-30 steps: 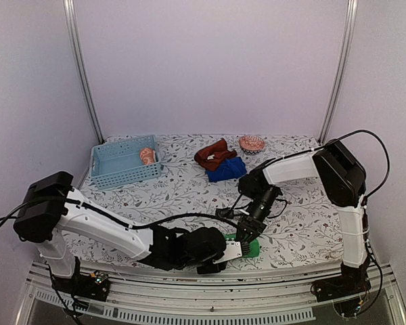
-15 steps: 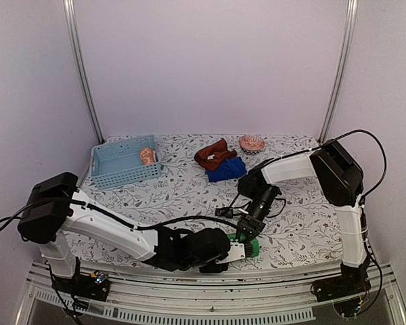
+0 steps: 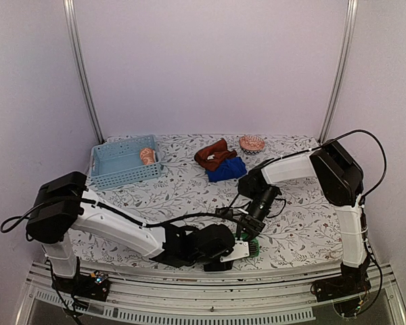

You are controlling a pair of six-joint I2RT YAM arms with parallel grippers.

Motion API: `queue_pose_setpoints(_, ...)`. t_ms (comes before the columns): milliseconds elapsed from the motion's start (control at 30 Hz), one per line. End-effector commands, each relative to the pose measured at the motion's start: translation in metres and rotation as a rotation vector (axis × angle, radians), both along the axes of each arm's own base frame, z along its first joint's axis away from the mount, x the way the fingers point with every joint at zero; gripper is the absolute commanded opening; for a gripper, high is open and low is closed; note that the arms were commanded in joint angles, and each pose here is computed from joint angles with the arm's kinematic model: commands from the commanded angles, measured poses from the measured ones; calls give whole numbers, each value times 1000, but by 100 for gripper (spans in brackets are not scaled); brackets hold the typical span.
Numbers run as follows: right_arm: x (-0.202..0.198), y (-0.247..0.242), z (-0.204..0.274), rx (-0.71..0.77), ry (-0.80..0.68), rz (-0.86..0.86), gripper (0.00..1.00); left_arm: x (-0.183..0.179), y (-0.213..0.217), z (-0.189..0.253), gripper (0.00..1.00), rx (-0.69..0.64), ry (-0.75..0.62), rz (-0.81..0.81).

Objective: Roll the towels
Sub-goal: Roll the towel at the center of the board.

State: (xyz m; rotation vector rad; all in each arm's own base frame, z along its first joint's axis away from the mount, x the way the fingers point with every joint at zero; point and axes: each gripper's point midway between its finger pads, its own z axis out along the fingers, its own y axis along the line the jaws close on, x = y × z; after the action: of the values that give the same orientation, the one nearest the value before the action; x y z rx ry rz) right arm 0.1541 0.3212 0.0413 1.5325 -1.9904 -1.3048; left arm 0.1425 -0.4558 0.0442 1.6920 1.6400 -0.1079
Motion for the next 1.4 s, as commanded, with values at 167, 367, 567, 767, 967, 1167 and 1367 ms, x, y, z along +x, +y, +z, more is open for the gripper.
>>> queue_pose_setpoints(167,-7,-14,-17,-64,-48,53,26,8,13,-46,46,99,72,23)
queue_pose_setpoints(367,-2,-15,34,44,-81,42,41,11,33,-62,30,125,149,79)
queue_pose_setpoints(567,39,-32,94,161,-229,-96,44,11,49,-56,24,77,289,139)
queue_pose_setpoints(767,69,-49,121,203,-552,-201,36,9,57,-77,24,108,476,196)
queue_pose_setpoints(967,69,-66,134,235,-871,-240,36,13,57,-84,23,88,673,251)
queue_pose_setpoints(1167,30,-57,90,151,-1024,-40,42,24,55,-81,23,49,806,300)
queue_pose_setpoints(1367,30,-38,71,100,-1215,59,44,30,55,-80,23,22,875,319)
